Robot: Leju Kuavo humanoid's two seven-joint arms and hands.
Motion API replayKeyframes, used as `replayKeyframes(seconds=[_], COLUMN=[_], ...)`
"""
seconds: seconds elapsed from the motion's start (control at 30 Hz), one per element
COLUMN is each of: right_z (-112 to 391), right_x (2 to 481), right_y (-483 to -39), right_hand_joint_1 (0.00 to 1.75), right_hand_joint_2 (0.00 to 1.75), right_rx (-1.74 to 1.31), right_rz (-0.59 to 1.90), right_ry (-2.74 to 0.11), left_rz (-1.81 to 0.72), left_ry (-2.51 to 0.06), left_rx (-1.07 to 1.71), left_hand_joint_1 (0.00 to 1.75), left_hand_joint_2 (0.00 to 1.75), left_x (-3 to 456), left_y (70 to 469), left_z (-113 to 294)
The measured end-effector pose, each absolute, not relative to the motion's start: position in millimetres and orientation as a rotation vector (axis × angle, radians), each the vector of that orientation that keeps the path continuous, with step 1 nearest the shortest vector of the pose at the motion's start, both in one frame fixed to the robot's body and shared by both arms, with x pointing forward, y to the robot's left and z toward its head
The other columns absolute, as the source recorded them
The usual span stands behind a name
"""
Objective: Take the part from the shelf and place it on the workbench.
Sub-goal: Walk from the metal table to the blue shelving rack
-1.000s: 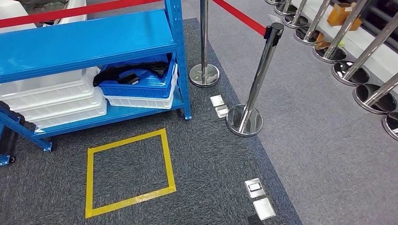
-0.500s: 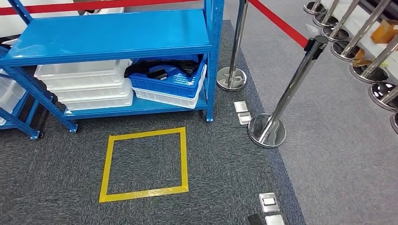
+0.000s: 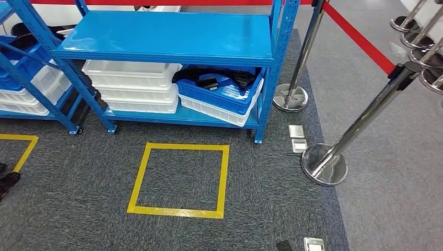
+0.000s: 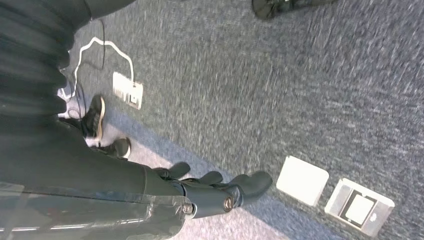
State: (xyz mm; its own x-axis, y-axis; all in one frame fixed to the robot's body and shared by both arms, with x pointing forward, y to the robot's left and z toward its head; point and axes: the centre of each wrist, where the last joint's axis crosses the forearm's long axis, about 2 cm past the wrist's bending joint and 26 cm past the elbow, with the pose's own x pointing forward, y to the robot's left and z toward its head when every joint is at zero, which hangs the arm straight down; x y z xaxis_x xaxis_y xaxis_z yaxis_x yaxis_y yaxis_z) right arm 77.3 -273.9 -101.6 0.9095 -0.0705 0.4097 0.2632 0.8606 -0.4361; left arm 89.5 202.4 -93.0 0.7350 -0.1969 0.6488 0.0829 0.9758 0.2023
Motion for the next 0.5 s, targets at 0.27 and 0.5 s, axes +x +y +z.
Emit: replayKeyframes(seconds=[0.27, 0.5], right_z=[-101.9, -101.3], right_x=[75.2, 78.9], right_y=[-274.5, -274.4], right_hand_joint_1=[0.0, 0.0], right_hand_joint_2=[1.75, 1.75], right_rx=[-0.509, -0.506], right_rz=[-0.175, -0.183], right_ry=[-0.392, -0.394], left_rz=[-0.156, -0.158], left_ry=[-0.728, -0.752], left_rx=[0.164, 0.133], left_hand_joint_1=[0.0, 0.0], left_hand_joint_2=[0.0, 0.0], left_x=[89.0, 88.5], left_y=[202.6, 202.1], left_z=[-93.1, -93.3])
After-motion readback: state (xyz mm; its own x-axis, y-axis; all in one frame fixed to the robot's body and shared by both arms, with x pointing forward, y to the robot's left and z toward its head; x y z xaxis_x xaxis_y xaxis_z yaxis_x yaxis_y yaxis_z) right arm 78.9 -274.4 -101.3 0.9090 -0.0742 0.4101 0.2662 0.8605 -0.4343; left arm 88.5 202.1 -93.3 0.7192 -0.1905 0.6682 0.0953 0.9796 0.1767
